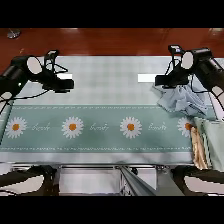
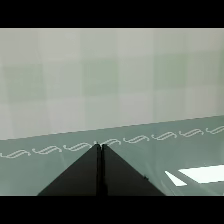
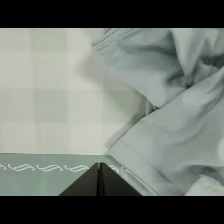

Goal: Fold the shirts.

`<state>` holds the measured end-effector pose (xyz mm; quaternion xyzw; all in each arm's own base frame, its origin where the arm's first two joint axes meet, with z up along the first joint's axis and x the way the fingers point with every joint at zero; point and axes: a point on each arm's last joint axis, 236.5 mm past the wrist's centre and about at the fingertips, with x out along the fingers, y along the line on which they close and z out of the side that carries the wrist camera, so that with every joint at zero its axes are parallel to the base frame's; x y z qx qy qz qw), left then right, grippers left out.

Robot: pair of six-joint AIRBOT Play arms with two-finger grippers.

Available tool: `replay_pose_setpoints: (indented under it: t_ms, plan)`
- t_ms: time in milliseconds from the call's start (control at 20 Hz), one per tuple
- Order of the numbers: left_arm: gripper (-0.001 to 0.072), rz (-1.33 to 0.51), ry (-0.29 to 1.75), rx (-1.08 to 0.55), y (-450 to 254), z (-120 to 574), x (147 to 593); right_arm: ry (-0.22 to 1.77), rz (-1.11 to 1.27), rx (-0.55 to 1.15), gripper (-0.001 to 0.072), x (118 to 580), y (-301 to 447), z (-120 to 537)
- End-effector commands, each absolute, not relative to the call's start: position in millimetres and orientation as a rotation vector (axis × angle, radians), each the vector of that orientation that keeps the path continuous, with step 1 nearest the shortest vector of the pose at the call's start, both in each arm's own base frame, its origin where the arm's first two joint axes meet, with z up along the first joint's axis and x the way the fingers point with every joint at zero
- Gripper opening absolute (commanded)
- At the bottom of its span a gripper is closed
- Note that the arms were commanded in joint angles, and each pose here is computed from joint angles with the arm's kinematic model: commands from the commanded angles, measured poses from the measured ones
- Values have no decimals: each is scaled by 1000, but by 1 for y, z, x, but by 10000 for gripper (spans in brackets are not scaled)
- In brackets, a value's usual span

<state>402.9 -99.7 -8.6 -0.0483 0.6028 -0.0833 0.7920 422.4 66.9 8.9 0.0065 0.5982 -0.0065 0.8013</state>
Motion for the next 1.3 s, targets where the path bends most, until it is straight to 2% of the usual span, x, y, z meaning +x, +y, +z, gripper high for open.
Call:
replay_pose_setpoints:
  t_ms: [0, 950, 1100, 1150, 1200, 1250]
  plan:
    - [18, -177, 1310, -104, -99, -14, 403, 1282, -13, 14, 22, 422, 67, 9]
    - [18, -175, 1330, -103, -99, -21, 402, 1256, -10, 19, 22, 428, 68, 11]
    - [38, -187, 1440, -89, -98, -24, 376, 1234, -16, 2, 27, 433, 65, 13]
    - [238, -197, 1470, -69, -94, -23, 370, 1232, -29, -18, 113, 433, 60, 13]
    - [544, -208, 1491, -50, -91, -21, 364, 1234, -37, -33, 367, 433, 56, 13]
    - [704, -220, 1499, -22, -88, -16, 361, 1228, -49, -61, 643, 434, 51, 14]
